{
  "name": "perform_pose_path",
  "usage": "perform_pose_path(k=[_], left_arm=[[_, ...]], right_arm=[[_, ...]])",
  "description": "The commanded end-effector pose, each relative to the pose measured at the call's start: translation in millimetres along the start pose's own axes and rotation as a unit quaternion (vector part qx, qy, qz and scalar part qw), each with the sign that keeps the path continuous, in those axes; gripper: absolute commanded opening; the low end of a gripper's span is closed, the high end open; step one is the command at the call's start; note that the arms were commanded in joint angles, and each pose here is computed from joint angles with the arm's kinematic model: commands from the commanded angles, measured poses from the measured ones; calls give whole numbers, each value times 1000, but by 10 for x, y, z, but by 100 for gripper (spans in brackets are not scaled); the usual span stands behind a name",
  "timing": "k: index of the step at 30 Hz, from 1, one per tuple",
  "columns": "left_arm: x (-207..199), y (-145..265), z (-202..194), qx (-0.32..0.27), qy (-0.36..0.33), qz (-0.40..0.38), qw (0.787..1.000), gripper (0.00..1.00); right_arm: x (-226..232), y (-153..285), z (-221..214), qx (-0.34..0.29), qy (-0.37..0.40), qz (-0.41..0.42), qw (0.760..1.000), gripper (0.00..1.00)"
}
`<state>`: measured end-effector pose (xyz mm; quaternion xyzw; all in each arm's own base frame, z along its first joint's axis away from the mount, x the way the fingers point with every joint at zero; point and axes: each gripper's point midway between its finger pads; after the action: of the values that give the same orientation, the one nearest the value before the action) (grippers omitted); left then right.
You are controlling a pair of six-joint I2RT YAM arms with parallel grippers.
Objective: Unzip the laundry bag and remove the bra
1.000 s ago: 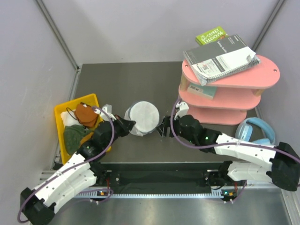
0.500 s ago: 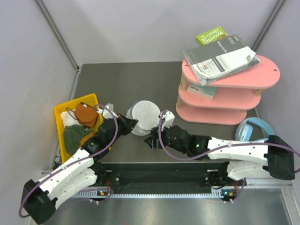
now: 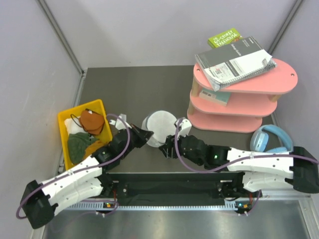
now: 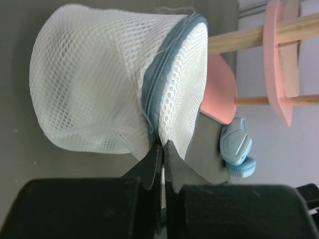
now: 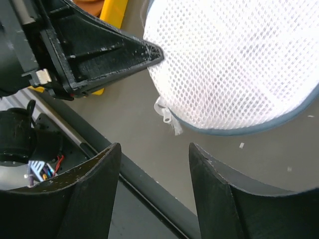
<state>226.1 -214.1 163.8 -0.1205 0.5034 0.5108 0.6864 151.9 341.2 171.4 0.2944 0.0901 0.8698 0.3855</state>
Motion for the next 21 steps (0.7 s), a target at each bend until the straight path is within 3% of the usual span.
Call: perform_pose_path(k=[1,6,21], left_arm=[[-396,-63,14,7,28,4,1000,0],[-493,-138,-106,28,38,18,999,0],[-461,-167,-90,18,51,25,998,0]], right_arm=[[-198,182,123,-32,12,-36,999,56],[-228,255,201,-37,25,-45,998,53],[23,61,58,-9,59,-74,995,43]])
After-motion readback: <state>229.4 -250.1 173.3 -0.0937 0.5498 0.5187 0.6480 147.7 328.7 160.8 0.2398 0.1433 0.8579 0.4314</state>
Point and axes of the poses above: each gripper's point midway between its finger pads, its own y axis back along the fingers, its own x axis along the line the jaws close on, z = x × y, and after that the axes turned 2 degrees about -y, right-handed
